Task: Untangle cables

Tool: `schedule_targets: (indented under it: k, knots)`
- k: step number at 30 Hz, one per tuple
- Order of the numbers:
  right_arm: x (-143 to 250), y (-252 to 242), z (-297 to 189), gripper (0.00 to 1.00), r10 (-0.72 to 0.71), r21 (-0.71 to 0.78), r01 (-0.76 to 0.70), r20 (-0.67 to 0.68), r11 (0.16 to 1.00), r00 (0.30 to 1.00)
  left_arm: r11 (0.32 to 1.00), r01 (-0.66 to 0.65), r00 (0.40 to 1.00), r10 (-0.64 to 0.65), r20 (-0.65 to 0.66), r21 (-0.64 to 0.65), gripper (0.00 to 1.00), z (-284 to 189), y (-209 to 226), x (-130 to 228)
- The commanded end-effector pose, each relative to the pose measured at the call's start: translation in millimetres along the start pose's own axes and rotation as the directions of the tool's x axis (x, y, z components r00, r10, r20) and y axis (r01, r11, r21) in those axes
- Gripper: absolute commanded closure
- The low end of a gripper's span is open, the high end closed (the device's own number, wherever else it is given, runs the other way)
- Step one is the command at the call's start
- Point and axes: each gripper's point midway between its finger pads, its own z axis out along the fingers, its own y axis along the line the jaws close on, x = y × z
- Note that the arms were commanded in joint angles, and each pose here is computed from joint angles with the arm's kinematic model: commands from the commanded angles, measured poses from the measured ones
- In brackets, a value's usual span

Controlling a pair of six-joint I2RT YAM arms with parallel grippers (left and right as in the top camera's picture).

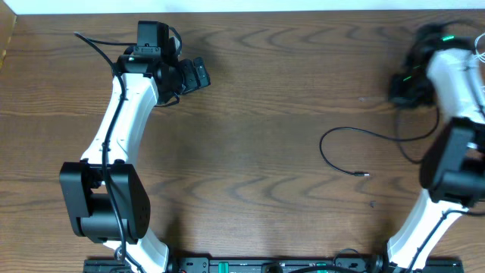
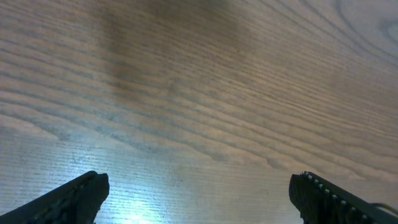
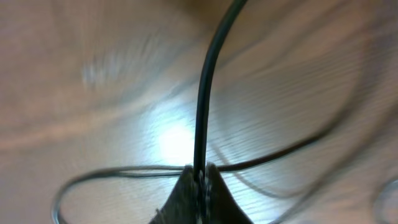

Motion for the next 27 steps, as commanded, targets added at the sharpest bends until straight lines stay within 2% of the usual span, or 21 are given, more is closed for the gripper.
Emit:
schedule_targets:
  k: [1, 3, 8, 11, 13, 16, 21, 22, 23, 24, 26, 27]
  knots:
    - [-44, -68, -104, 0.99, 0.142, -0.007, -0.145, 0.253, 0.989, 0.957, 1.0, -0.002, 1.0, 0.002, -0.002, -0.01, 0.02, 0, 3, 1]
    - [-54, -107, -146, 0.99, 0.222, -0.019, -0.23, 0.35, 0.973, 0.91, 1.0, -0.002, 1.0, 0.002, -0.002, -0.01, 0.02, 0, 3, 1]
    - [-43, -206, -236, 0.99, 0.423, -0.066, -0.467, 0.55, 0.882, 0.72, 1.0, -0.002, 1.0, 0.002, -0.002, -0.01, 0.02, 0, 3, 1]
    - [-21, -257, -255, 0.99, 0.527, -0.067, -0.614, 0.591, 0.787, 0.611, 1.0, -0.002, 1.0, 0.002, -0.002, -0.01, 0.02, 0, 3, 1]
    - [-3, -285, -255, 0.99, 0.573, -0.029, -0.696, 0.592, 0.718, 0.566, 1.0, -0.002, 1.0, 0.002, -0.002, -0.01, 0.02, 0, 3, 1]
    - [14, -309, -245, 0.99, 0.601, 0.045, -0.756, 0.578, 0.653, 0.552, 1.0, -0.002, 1.0, 0.002, -0.002, -0.01, 0.02, 0, 3, 1]
    - [5, -314, -215, 0.99, 0.614, 0.068, -0.753, 0.533, 0.655, 0.582, 1.0, -0.002, 1.0, 0.002, -0.003, -0.01, 0.02, 0, 3, 1]
    - [2, -314, -208, 0.95, 0.614, 0.073, -0.747, 0.519, 0.66, 0.594, 1.0, -0.002, 1.0, 0.002, -0.002, -0.01, 0.02, 0, 3, 1]
    - [-3, -311, -199, 0.82, 0.608, 0.076, -0.732, 0.503, 0.677, 0.614, 1.0, -0.002, 1.0, 0.002, -0.002, -0.01, 0.02, 0, 3, 1]
    - [-9, -307, -190, 0.56, 0.599, 0.072, -0.71, 0.481, 0.7, 0.64, 1.0, -0.002, 1.0, 0.002, -0.003, -0.01, 0.02, 0, 3, 1]
    - [-18, -296, -174, 0.18, 0.582, 0.069, -0.673, 0.442, 0.737, 0.683, 1.0, -0.002, 1.0, 0.002, -0.002, -0.01, 0.02, 0, 3, 1]
    - [-21, -291, -168, 0.05, 0.574, 0.071, -0.658, 0.425, 0.75, 0.7, 1.0, -0.002, 1.0, 0.002, -0.002, -0.01, 0.02, 0, 3, 1]
